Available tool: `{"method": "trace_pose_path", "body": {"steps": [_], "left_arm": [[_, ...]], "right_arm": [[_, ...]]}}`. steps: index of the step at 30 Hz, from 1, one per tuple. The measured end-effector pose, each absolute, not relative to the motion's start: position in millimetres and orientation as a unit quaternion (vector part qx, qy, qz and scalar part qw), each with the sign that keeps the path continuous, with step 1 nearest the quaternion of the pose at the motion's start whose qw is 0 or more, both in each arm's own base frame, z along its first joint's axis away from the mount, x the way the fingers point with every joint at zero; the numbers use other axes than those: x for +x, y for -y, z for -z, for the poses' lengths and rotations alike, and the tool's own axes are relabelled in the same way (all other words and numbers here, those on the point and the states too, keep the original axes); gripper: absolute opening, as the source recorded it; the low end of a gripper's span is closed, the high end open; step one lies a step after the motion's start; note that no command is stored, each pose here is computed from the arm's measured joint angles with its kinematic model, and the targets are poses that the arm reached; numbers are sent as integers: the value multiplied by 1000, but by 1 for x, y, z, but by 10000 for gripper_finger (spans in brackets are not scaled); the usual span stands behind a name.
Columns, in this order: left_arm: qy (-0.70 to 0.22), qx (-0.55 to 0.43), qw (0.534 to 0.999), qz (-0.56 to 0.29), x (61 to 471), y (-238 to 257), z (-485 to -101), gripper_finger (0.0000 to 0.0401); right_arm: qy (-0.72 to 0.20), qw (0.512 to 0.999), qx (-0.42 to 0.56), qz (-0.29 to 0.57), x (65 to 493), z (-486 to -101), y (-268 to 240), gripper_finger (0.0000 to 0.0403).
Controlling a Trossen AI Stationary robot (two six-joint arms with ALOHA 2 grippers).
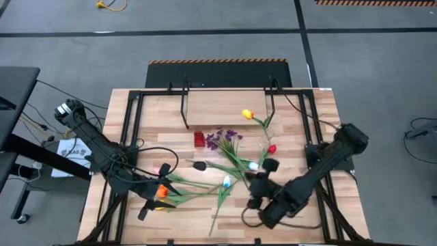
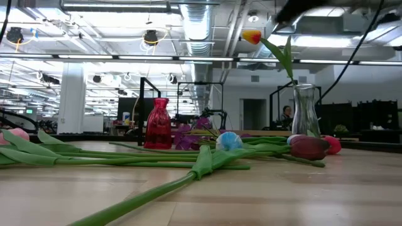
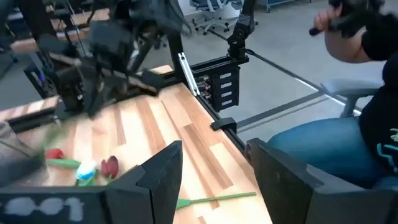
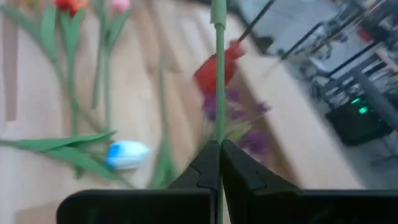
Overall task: Pick and place flowers into a vace then onto a shelf
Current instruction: Put the right black flower into the transparent vase
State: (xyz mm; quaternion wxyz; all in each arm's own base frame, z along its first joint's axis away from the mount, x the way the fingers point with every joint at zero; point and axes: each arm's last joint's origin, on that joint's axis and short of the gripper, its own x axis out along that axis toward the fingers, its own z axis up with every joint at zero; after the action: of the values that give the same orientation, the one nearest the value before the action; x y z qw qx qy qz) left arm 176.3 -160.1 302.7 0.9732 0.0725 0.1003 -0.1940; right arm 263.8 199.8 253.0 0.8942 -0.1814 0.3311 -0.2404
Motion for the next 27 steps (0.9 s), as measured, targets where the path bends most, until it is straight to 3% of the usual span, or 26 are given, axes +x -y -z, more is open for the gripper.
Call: {"method": "trace_pose_path", "body": {"steps": [5,10,14,19,27], "left_arm": [[-58,80,985,143,183,156,-310,182],[-22,64,996,56,193,142,-319,182],[17,52,998,38,205,129,-327,182],[73,50,994,67,223,115,-333,182],[68,37,993,89,234,99,-330,182]], "right_arm": [[-274,922,-165,216,236,-310,-184,1],[-215,957,-162,104,214,-361,-181,0],[-133,977,-164,16,209,-386,-180,0],[-38,985,-167,-14,220,-375,-169,0],[60,993,-102,14,253,-312,-139,0]]}}
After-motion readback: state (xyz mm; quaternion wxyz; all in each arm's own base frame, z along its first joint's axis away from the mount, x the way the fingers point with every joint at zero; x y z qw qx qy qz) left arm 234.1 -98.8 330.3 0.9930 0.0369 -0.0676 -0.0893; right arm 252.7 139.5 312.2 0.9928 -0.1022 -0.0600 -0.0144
